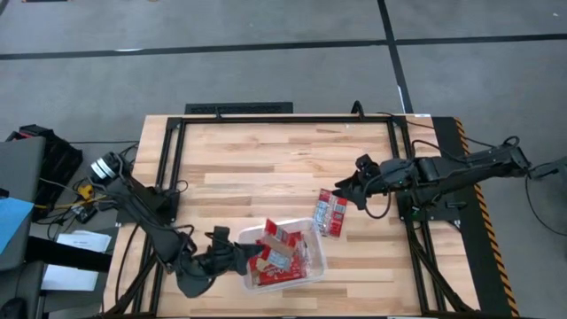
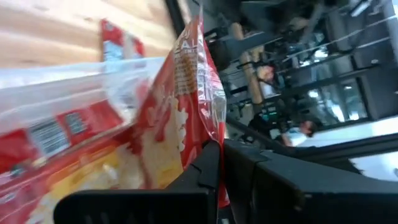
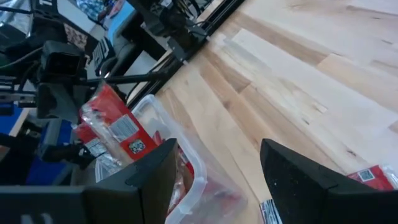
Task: Sort popcorn bags into baskets
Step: Put the red popcorn bag into the transparent container
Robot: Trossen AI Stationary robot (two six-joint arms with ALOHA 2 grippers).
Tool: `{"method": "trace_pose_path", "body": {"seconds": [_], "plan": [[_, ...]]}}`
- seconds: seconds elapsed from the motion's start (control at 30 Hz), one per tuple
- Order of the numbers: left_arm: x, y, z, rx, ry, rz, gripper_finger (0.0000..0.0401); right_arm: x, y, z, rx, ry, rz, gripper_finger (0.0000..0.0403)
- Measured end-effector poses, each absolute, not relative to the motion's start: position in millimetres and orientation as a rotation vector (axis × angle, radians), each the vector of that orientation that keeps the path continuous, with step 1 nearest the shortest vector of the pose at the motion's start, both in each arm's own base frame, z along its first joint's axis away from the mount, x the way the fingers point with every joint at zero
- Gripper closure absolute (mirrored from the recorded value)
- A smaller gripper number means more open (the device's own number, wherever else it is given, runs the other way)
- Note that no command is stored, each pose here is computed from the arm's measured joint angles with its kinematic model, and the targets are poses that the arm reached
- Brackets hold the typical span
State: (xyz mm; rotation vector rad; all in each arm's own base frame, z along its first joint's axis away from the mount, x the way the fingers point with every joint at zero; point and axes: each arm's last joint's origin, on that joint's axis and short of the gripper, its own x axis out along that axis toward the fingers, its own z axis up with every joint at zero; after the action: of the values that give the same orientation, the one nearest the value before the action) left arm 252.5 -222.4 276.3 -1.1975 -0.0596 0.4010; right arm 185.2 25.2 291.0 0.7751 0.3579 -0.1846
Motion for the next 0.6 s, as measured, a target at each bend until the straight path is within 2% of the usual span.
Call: {"method": "trace_pose_path", "body": {"seconds": [0.27,0.6], "plan": [[256.0,-216.2,259.9,-1.205,0.185,0.376,0.039,185.0,25.5,290.6,0.758,0.363,-0.182,0.0148],[255.9,-218.5,259.2,-1.219,0.302,0.307,0.028,185.0,25.3,290.6,0.739,0.364,-0.18,0.0148]]}}
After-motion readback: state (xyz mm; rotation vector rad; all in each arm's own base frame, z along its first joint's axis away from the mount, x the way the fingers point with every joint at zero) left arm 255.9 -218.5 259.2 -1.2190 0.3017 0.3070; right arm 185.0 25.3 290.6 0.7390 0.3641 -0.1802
